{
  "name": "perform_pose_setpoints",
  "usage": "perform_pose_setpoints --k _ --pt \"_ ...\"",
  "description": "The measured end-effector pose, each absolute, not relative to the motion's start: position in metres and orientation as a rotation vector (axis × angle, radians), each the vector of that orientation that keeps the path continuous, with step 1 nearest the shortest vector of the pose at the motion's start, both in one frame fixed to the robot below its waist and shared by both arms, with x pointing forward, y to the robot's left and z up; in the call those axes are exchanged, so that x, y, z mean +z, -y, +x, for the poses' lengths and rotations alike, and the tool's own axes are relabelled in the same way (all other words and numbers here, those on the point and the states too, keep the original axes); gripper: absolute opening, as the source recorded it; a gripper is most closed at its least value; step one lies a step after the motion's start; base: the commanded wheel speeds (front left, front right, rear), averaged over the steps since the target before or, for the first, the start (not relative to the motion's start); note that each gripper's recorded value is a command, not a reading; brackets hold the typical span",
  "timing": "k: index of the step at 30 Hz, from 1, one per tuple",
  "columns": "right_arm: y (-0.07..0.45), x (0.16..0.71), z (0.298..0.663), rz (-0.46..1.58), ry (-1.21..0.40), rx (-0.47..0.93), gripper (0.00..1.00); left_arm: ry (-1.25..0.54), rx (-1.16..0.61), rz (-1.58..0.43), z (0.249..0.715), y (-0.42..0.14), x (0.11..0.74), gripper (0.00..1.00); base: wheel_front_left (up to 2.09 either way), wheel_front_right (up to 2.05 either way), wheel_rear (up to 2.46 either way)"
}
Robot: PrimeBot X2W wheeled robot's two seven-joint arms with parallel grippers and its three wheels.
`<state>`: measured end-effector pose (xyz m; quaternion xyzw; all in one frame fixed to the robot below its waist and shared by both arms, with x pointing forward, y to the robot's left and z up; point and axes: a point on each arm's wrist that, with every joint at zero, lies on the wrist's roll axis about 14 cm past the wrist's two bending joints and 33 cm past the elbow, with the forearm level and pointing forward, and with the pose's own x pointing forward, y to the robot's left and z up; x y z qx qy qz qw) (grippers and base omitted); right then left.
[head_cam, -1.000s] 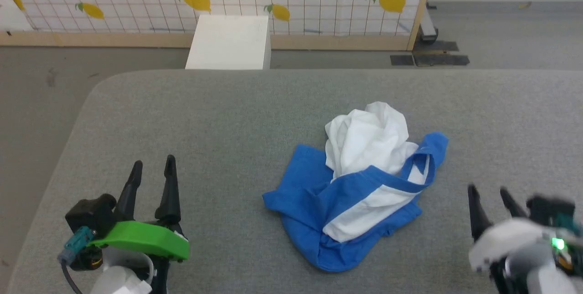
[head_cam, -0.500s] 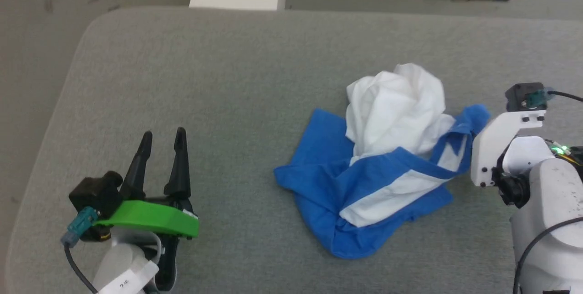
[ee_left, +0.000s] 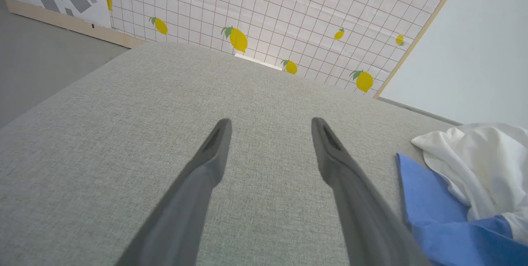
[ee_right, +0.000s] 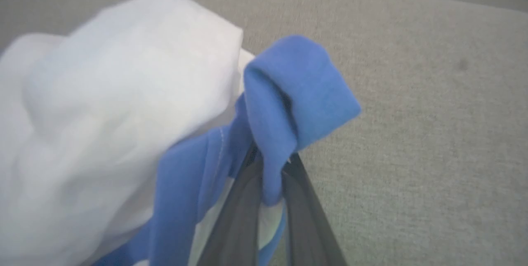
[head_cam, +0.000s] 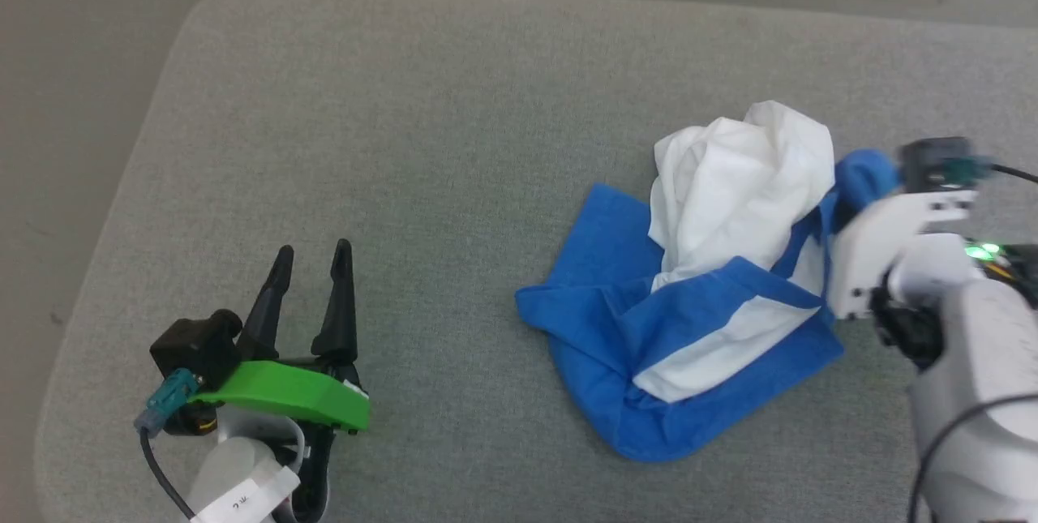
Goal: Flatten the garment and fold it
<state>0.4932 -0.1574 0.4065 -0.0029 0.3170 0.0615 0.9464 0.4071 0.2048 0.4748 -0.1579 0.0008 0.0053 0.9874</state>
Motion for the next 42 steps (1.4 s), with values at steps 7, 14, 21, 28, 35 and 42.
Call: perform_pose_setpoints --k 7,14,21,28,35,42 --pt "0.256 0.458 0.44 0.069 -0.415 -0.159 0.0 0.041 -0.028 -0.334 0.4 -0.192 0.492 1.0 0.0 0.0 0.0" --pt "0.257 0.374 0.335 0.226 -0.76 -0.186 0.0 0.04 -0.078 -0.339 0.401 -0.175 0.494 1.0 0.0 0.0 0.0" --pt "0.273 0.403 0.344 0.279 -0.541 -0.242 1.0 0.005 -0.129 -0.341 0.401 -0.158 0.492 1.0 0.0 0.0 0.0" --pt "0.324 0.448 0.334 0.227 -0.363 -0.379 1.0 -0.135 -0.439 -0.255 0.434 -0.069 0.523 1.0 0.0 0.0 0.0" --pt "0.329 0.445 0.329 0.225 -0.377 -0.399 1.0 -0.513 -0.799 0.015 0.432 0.025 0.511 1.0 0.0 0.0 0.0" --pt "0.325 0.426 0.33 0.264 -0.409 -0.402 1.0 -0.754 -0.951 0.262 0.423 0.047 0.469 1.0 0.0 0.0 0.0"
